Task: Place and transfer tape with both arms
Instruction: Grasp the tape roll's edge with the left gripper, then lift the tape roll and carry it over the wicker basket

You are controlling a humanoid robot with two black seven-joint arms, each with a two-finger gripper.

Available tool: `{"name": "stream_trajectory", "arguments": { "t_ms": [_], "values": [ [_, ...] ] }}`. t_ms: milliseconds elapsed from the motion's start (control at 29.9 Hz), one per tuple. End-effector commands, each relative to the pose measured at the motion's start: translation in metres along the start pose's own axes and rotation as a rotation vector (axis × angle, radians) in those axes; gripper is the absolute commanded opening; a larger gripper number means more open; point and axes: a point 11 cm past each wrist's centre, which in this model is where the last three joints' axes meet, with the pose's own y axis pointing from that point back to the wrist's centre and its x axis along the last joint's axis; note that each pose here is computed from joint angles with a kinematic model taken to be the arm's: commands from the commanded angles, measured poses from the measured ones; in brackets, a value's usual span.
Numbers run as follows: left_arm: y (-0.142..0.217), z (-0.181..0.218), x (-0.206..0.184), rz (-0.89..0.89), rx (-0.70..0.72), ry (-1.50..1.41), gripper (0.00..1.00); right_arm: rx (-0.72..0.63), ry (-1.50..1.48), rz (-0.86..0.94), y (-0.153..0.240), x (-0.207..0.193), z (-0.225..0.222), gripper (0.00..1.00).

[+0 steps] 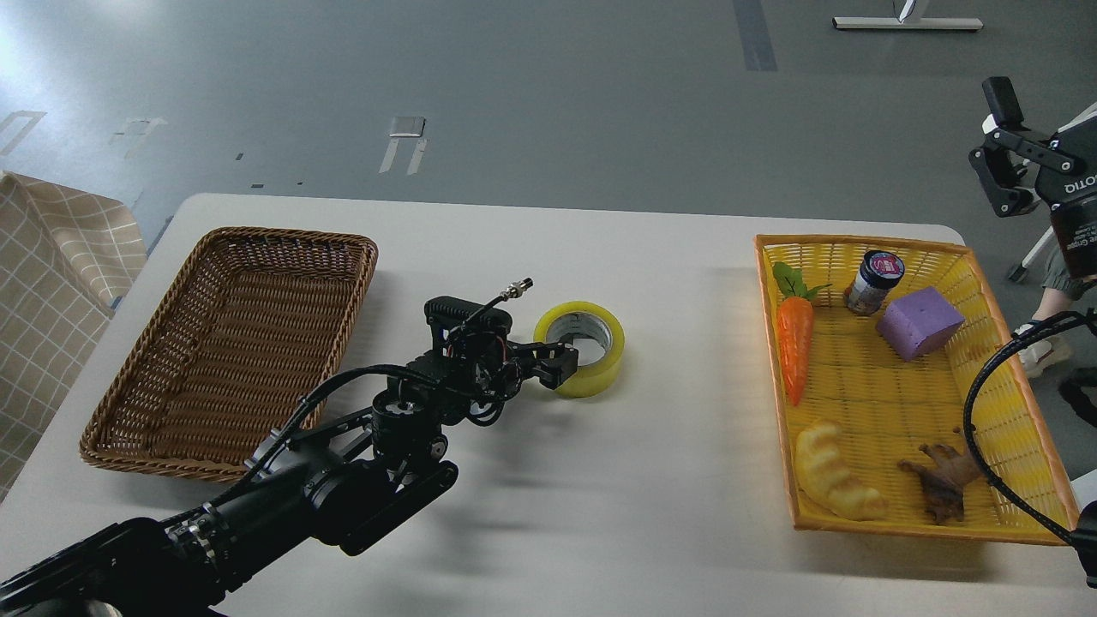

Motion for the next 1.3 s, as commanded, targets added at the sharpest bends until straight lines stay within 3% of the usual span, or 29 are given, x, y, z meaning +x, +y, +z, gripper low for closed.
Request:
{"name": "stream_trajectory", "arguments": {
  "t_ms": [0, 67, 167, 769, 1002, 1270],
  "values": [
    [0.000, -0.001, 0.001, -0.001, 0.005, 0.001, 0.37, -0.001, 0.000, -0.001, 0.000, 0.000, 0.000, 1.00],
    [0.000, -0.003, 0.000, -0.004, 0.010, 0.005, 0.19, -0.001, 0.000, -0.001, 0.000, 0.000, 0.000, 1.00],
    [0.001, -0.005, 0.000, -0.013, 0.011, 0.030, 0.06, -0.002, -0.001, -0.001, 0.001, 0.000, 0.001, 1.00],
    [0.000, -0.003, 0.003, -0.035, -0.005, 0.065, 0.00, -0.018, -0.006, 0.014, 0.004, 0.004, 0.006, 1.00],
    [-0.001, 0.003, 0.039, 0.026, -0.036, 0.057, 0.00, -0.019, -0.006, 0.010, 0.003, 0.003, 0.006, 1.00],
    [0.020, -0.021, 0.084, 0.117, -0.027, 0.013, 0.00, -0.019, 0.000, 0.004, 0.002, 0.002, 0.005, 1.00]
  ]
}}
